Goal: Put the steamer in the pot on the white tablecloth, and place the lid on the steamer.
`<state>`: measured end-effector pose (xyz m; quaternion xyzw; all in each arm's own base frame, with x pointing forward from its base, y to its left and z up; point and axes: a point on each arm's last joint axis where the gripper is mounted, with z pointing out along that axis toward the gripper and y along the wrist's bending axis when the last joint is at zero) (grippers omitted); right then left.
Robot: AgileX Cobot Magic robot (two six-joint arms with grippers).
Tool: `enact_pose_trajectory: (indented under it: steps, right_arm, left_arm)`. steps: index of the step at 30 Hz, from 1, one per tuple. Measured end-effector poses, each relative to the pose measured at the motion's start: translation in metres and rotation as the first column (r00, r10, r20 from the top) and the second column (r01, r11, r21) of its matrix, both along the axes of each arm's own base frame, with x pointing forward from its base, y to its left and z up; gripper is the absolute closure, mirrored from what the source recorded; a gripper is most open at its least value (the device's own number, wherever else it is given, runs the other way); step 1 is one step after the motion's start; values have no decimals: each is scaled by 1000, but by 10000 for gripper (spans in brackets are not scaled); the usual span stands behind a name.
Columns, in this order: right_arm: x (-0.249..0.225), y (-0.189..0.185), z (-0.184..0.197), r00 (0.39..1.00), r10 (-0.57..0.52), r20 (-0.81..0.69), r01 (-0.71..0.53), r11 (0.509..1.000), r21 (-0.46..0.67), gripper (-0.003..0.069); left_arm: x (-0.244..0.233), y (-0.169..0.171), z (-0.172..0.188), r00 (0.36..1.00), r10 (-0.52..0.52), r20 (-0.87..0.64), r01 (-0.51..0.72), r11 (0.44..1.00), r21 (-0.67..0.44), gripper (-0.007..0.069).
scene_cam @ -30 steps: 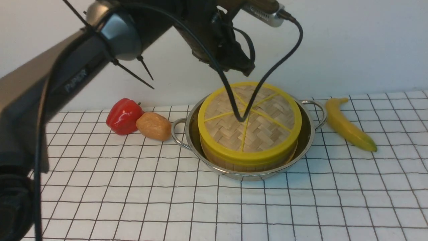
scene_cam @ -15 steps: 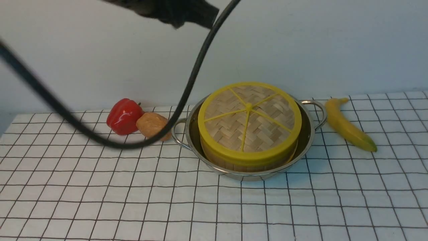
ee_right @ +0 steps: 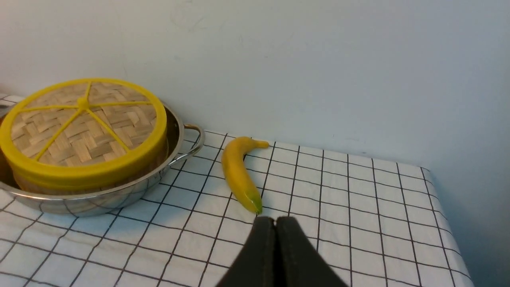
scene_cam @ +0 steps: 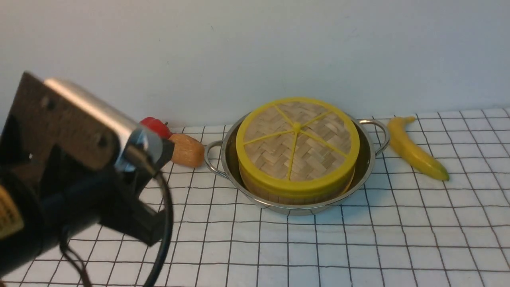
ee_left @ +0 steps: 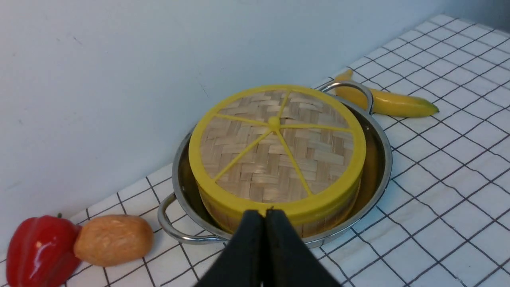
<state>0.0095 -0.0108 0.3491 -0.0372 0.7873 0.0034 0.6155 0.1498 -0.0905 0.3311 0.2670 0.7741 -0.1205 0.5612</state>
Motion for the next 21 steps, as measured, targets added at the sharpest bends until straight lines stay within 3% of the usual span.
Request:
enact_pose_trajectory:
  steps: [8,21]
  right_arm:
    - [1,2,0,1000,14,19,-15,999,34,662]
    - [0,9,0,998,65,1,-64,984,167,648]
  left_arm:
    - [-31,18,-10,997,5,73,0,998,-65,641]
    - [-33,19,-9,997,6,83,0,997,-71,623]
